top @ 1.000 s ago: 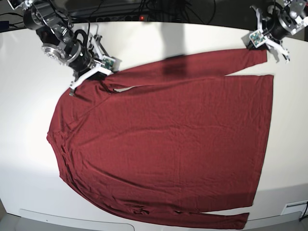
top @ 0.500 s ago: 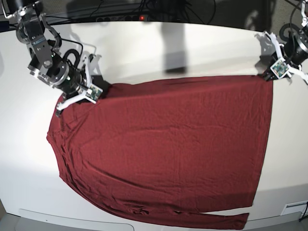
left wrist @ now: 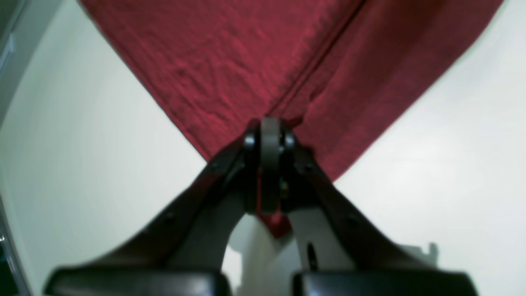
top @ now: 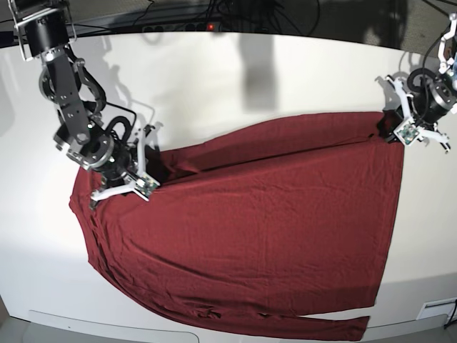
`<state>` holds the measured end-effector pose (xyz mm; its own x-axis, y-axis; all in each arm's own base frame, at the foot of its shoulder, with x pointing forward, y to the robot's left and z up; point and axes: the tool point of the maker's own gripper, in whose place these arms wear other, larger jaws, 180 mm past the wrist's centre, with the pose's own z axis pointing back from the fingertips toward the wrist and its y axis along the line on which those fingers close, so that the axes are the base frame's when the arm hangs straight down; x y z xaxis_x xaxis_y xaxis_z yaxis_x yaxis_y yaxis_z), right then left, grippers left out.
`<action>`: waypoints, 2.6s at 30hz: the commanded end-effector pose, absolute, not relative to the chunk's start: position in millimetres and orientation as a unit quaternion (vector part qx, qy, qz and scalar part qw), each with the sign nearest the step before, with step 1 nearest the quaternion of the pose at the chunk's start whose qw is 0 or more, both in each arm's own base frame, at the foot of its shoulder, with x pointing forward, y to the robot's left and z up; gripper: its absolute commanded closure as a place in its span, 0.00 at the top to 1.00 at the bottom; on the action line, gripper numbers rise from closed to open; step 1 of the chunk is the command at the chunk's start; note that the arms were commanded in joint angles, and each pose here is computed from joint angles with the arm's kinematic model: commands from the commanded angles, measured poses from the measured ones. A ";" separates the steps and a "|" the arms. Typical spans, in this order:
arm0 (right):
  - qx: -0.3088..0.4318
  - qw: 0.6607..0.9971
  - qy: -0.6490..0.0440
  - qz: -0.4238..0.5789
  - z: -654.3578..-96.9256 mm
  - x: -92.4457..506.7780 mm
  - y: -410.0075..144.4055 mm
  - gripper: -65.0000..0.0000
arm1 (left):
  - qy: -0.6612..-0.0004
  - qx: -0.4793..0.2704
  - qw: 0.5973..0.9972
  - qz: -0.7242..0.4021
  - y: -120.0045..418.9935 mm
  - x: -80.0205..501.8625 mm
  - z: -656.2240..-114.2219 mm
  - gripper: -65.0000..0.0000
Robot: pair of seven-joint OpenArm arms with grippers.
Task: Fold the T-shirt properly
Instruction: 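Adjust both grippers' hold on the shirt's shoulder edges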
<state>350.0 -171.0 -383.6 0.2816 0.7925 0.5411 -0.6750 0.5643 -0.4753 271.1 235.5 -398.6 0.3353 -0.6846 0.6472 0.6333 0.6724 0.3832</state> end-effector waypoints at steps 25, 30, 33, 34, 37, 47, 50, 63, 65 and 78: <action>-0.077 0.815 -0.333 0.468 -386.6 360.0 -183.8 0.48 | -0.389 0.070 0.840 -0.370 276.6 307.9 -392.6 0.42; -0.084 0.813 -0.334 0.470 -368.2 358.2 -190.1 0.48 | -0.361 0.060 0.837 -0.406 267.1 286.8 -388.2 0.42; -0.086 0.815 -0.325 0.471 -368.7 351.9 -193.4 0.48 | -0.326 0.076 0.827 -0.451 263.6 263.6 -403.0 0.41; -0.086 0.816 -0.321 0.472 -370.6 349.2 -194.2 0.48 | -0.315 0.085 0.823 -0.464 264.4 257.0 -409.1 0.41; -0.083 0.819 -0.316 0.472 -374.8 345.0 -194.2 0.48 | -0.290 0.106 0.804 -0.508 262.8 237.6 -425.1 0.41; -0.094 0.826 -0.296 0.471 -378.6 341.0 -201.0 0.48 | -0.265 0.117 0.782 -0.552 257.0 217.1 -451.7 0.40; -0.096 0.827 -0.293 0.470 -379.2 340.5 -202.2 0.48 | -0.256 0.112 0.786 -0.551 262.6 212.0 -459.6 0.29; -0.078 0.843 -0.272 0.457 -385.0 331.9 -202.0 0.48 | -0.204 0.067 0.792 -0.572 266.0 191.5 -476.9 0.00; -0.078 0.843 -0.273 0.457 -384.9 332.1 -201.9 0.48 | -0.196 0.072 0.801 -0.561 269.3 191.3 -476.8 0.00; -0.076 0.842 -0.276 0.457 -384.4 332.8 -200.8 0.48 | -0.201 0.115 0.788 -0.570 256.1 206.1 -445.4 0.58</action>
<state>321.1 -197.4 -398.7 0.4484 0.8109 0.3761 -0.7443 0.5717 -0.3453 217.0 255.9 -440.8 0.2772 -0.9385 0.2061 0.8252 0.3424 0.4492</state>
